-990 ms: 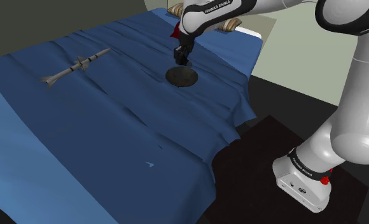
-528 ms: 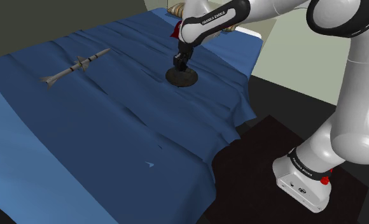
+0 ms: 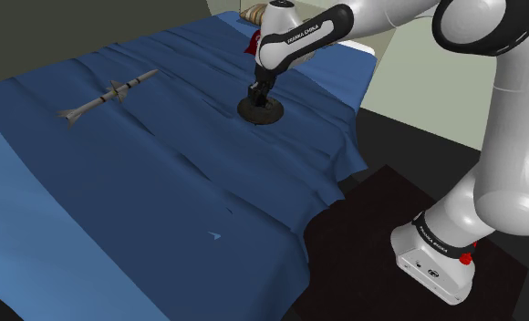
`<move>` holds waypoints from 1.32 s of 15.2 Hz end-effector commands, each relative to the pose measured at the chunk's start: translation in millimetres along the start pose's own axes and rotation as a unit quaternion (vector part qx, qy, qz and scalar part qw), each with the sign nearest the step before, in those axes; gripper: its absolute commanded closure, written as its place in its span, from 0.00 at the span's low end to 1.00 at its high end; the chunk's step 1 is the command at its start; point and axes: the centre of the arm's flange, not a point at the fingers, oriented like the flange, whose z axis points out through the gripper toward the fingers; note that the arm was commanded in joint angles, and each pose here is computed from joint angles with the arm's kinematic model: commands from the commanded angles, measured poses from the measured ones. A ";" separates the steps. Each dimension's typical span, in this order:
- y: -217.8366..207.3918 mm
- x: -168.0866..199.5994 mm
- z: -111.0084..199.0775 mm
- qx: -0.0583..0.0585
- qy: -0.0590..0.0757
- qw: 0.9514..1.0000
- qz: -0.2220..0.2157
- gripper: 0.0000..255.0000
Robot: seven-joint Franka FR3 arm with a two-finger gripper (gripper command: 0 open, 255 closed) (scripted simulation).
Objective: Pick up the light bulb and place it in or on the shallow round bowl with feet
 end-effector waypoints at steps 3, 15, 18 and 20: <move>0.0 0.1 0.0 0.000 0.000 1.000 0.000 0.00; 0.0 0.1 -50.0 0.000 0.000 1.000 0.000 0.00; 0.0 0.1 -50.0 0.000 0.000 1.000 0.000 0.00; 0.0 0.1 -50.0 0.000 0.000 1.000 0.000 0.00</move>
